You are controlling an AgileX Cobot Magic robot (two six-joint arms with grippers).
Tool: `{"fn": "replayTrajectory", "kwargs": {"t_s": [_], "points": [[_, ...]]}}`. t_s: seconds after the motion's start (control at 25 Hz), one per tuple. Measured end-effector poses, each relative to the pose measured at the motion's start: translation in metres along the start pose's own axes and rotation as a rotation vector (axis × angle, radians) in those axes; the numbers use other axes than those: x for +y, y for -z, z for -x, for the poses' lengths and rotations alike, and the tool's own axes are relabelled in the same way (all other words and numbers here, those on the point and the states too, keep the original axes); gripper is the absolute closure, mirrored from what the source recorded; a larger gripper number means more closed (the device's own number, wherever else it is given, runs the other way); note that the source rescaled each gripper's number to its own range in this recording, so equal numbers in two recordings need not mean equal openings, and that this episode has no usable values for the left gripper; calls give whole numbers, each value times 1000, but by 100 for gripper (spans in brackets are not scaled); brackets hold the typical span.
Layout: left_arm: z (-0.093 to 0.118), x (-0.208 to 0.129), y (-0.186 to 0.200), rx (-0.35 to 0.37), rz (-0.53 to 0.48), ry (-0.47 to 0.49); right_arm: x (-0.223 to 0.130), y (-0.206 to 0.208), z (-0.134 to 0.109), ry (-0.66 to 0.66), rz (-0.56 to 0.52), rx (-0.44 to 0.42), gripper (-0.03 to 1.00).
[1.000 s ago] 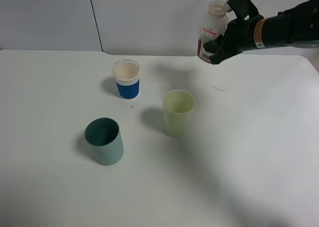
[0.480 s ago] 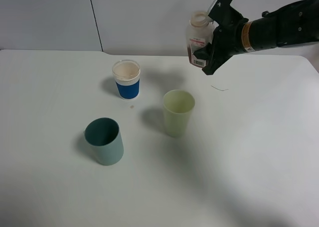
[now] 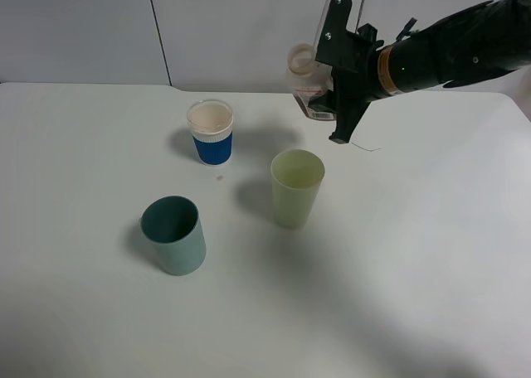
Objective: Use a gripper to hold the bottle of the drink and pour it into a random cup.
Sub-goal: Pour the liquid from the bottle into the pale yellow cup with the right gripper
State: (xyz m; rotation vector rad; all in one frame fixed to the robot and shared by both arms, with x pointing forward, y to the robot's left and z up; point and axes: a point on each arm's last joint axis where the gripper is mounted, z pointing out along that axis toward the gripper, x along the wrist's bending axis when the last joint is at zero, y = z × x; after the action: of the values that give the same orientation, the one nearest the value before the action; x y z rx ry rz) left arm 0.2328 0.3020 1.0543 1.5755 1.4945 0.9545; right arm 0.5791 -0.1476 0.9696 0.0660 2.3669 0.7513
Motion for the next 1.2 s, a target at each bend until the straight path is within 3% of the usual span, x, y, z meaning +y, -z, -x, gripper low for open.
{"fn": "replayTrajectory", "kwargs": {"t_s": [0.44,1.0,1.2], "points": [[0,0,0,0,0,0,6,0,-6,61,64,60,97],[0,0,0,0,0,0,6,0,-6,126,65,60,97],[0,0,0,0,0,0,5,0,-6,93,61,59,97]]}}
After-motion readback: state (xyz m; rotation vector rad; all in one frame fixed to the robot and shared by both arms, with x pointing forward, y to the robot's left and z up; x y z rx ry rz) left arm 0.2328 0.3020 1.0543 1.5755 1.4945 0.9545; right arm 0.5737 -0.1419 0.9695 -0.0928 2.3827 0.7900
